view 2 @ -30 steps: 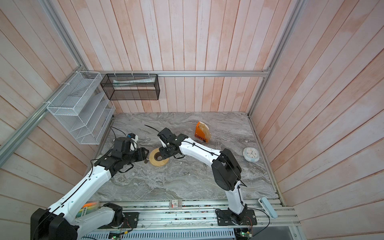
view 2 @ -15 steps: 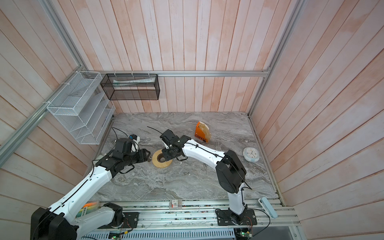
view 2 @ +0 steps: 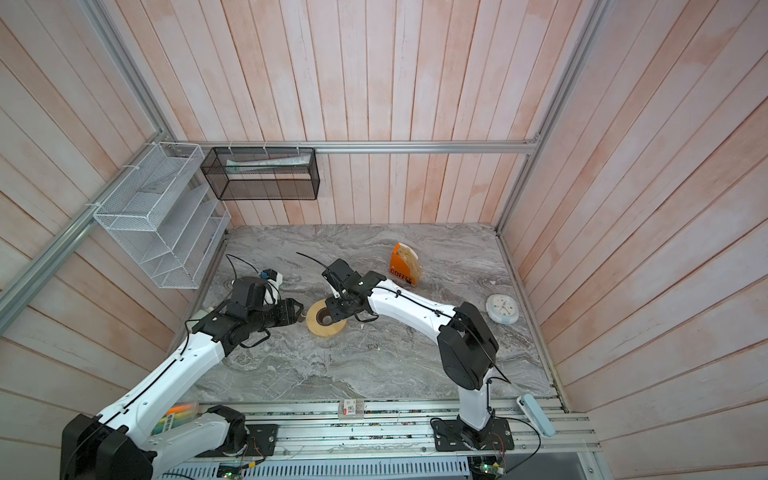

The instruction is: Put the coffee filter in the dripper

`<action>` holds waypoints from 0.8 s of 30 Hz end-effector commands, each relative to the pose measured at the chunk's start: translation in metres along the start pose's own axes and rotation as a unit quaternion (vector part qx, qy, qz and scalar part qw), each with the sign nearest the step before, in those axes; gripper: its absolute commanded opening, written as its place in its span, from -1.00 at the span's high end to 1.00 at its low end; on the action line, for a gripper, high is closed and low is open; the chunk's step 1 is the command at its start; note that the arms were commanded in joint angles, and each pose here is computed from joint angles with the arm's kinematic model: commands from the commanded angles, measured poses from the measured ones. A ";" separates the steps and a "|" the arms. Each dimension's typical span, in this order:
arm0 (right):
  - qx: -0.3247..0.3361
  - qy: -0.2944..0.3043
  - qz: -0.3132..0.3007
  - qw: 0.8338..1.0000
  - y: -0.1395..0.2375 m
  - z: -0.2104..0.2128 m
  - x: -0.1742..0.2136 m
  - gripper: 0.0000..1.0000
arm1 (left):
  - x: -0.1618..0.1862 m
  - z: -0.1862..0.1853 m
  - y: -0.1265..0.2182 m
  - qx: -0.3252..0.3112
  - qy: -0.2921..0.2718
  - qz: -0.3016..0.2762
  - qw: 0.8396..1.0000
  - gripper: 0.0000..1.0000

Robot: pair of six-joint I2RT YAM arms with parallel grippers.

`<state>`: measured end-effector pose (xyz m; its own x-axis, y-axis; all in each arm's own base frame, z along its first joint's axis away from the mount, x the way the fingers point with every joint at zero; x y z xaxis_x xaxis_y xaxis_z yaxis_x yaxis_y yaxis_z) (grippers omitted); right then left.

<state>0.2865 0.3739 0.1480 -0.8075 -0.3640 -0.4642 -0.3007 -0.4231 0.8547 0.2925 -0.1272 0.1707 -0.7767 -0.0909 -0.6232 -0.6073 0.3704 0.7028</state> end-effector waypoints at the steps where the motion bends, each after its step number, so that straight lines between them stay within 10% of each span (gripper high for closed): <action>1: -0.004 -0.010 -0.037 0.999 0.022 0.001 -0.012 -0.06 | 0.000 -0.005 0.004 0.011 -0.008 0.000 1.000 -0.15; 16: 0.006 -0.169 -0.114 0.979 0.053 -0.159 -0.018 -0.05 | -0.043 -0.013 0.019 0.014 -0.012 -0.012 1.000 -0.15; 24: 0.003 -0.169 -0.088 0.982 0.026 -0.178 -0.019 -0.03 | -0.070 -0.014 0.011 0.031 -0.003 -0.019 0.999 -0.15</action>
<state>0.3768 0.2096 0.1410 -0.8658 0.0443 -0.4984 -0.4706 -0.4109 0.7809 0.3326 -0.1239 0.2215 -0.7557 -0.1219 -0.6435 -0.6326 0.3904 0.6689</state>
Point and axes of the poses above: each gripper's point midway between its finger pads, its own y axis back along the fingers, its own z axis along the line the jaws close on, x = y × z, the point moved 1 cm from there along y, back along the fingers, and after that the axes turned 3 degrees about -y, right-handed, at the moved point
